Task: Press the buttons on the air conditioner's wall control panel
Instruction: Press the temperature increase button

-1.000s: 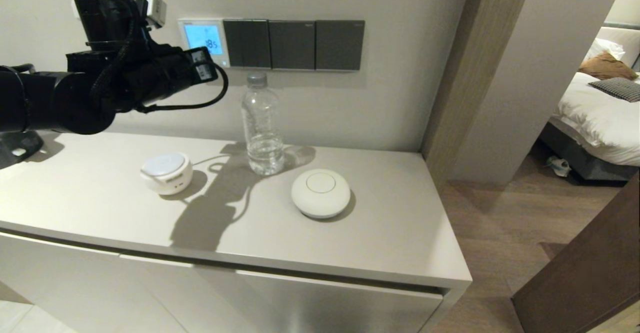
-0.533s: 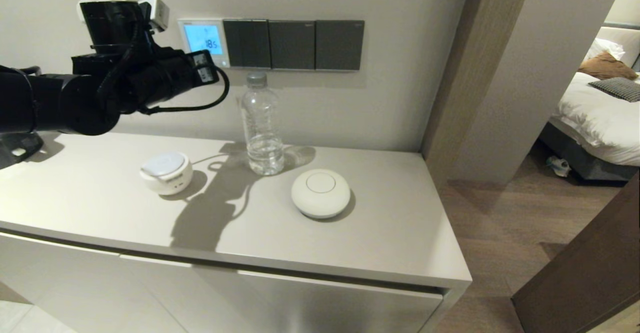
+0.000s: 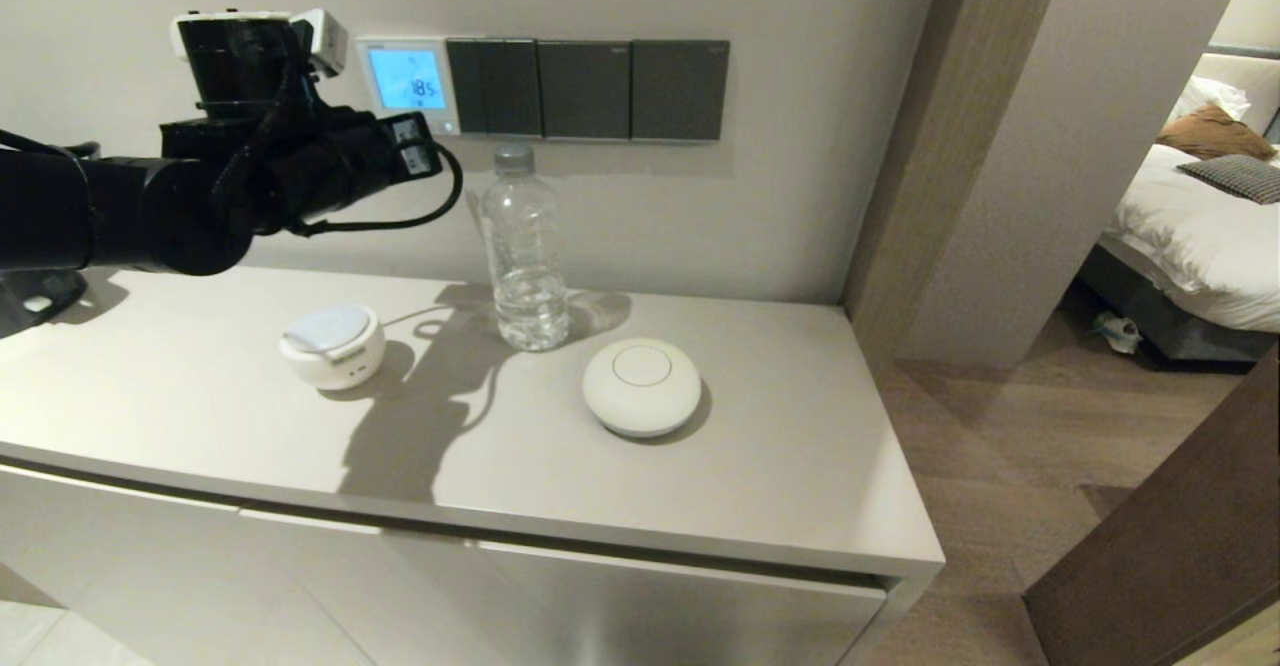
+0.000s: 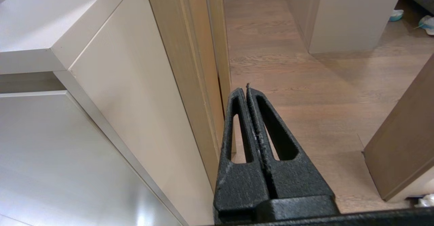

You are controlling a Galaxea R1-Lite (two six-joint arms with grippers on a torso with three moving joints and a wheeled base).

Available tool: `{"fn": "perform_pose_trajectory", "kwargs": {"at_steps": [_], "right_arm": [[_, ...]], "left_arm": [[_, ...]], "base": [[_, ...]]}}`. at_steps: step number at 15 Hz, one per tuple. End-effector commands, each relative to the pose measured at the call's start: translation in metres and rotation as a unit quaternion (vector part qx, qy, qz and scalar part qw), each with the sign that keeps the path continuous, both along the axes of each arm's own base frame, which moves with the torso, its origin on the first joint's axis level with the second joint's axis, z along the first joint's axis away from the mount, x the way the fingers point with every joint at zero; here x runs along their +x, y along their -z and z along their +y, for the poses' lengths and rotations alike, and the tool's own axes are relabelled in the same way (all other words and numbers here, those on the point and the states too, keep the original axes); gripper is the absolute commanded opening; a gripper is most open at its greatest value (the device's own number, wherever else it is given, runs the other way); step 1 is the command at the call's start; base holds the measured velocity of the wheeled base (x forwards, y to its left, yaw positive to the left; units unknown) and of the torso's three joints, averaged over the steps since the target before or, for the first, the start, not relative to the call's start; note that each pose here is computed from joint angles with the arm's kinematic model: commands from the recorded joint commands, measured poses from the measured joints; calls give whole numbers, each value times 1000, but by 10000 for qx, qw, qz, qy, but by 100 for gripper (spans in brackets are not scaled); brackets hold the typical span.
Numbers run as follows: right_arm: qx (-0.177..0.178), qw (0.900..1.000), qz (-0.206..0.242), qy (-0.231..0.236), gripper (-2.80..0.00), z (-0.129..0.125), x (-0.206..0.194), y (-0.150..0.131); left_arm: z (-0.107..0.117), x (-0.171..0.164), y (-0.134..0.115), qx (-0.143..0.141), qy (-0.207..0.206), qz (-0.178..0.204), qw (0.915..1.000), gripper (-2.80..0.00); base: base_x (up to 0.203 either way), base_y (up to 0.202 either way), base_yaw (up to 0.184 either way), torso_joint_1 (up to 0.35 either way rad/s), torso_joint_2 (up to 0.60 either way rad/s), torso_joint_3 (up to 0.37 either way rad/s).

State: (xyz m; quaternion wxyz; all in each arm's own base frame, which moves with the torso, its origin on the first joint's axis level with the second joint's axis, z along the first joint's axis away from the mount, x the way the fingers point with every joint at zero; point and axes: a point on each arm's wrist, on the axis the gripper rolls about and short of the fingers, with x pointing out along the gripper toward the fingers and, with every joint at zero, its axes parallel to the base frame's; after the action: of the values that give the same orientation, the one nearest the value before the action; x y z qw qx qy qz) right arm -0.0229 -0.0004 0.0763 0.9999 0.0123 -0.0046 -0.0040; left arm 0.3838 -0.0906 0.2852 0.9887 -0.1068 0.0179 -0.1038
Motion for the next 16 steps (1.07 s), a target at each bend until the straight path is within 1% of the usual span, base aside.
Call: {"fn": "perform_pose_trajectory", "kwargs": {"at_steps": [1, 4, 8, 16], "right_arm": [[0, 10000, 4, -2, -280, 0, 0, 1], [0, 10000, 3, -8, -280, 0, 0, 1], [0, 10000, 6, -2, -280, 0, 0, 1], [0, 10000, 7, -10, -280, 0, 0, 1]], "left_arm": [[0, 2, 1, -4, -2, 4, 10000, -280], [-1, 2, -1, -7, -2, -42, 10000, -280], [-2, 8, 4, 4, -1, 6, 10000, -280], [-2, 13, 5, -6, -25, -3, 10000, -280]], "base": [[0, 0, 0, 0, 0, 0], [0, 0, 0, 0, 0, 0], [0, 0, 0, 0, 0, 0], [0, 0, 0, 0, 0, 0]]}}
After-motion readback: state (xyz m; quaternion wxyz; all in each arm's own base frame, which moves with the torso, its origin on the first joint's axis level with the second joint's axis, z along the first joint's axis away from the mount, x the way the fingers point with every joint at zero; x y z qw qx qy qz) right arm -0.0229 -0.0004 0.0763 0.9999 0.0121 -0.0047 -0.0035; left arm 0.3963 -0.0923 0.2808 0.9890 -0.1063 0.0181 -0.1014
